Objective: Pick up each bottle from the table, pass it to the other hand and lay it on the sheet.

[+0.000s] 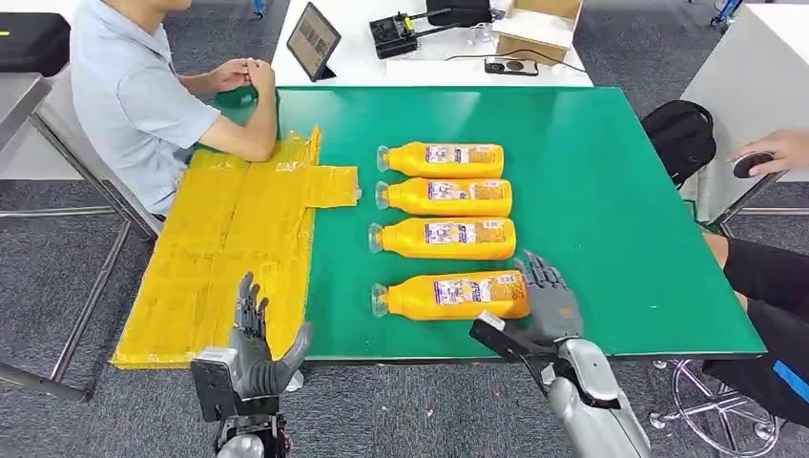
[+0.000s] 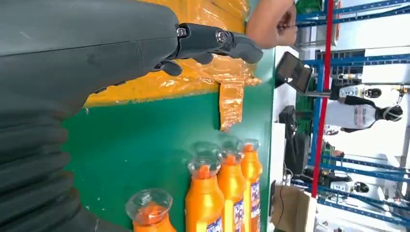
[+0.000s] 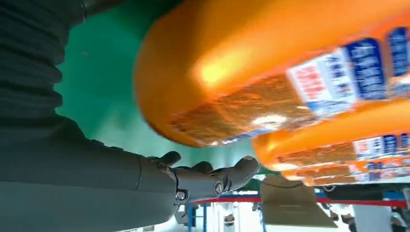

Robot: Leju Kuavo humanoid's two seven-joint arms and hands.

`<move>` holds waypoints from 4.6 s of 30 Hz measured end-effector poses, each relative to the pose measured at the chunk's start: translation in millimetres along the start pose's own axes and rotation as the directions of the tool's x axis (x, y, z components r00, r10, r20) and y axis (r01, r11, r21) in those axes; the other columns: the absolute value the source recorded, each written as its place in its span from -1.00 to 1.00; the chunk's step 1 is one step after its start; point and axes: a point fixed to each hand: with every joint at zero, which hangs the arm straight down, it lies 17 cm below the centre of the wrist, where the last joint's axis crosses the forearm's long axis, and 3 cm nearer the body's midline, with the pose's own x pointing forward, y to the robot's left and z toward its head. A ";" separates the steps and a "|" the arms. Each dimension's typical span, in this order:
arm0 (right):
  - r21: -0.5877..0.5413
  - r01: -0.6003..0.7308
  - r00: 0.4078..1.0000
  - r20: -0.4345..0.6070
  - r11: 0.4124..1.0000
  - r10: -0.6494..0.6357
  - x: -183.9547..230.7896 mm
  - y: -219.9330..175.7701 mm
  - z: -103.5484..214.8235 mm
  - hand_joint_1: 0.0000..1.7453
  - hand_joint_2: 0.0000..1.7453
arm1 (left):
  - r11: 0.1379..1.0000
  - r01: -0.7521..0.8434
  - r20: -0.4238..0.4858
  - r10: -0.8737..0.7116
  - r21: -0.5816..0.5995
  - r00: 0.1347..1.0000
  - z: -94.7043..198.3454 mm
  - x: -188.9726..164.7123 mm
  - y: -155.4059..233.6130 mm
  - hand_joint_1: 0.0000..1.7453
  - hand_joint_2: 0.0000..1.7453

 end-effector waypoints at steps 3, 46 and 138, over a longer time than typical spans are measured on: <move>0.000 -0.024 1.000 0.008 1.000 0.024 3.5 0.7 -8.5 -1.00 1.00 | 1.000 -0.001 0.001 0.001 -0.007 1.000 -0.4 0.7 -2.5 -1.00 1.00; 0.212 0.065 0.990 0.106 0.975 -0.089 45.7 60.2 -13.6 1.00 1.00 | 1.000 0.004 -0.022 -0.005 -0.023 1.000 5.1 -10.3 -5.7 -1.00 1.00; 0.323 0.796 0.392 0.370 0.513 -0.842 307.1 14.2 77.6 1.00 1.00 | 0.979 -0.109 0.184 0.141 -0.174 0.973 -6.3 73.5 -65.0 -1.00 1.00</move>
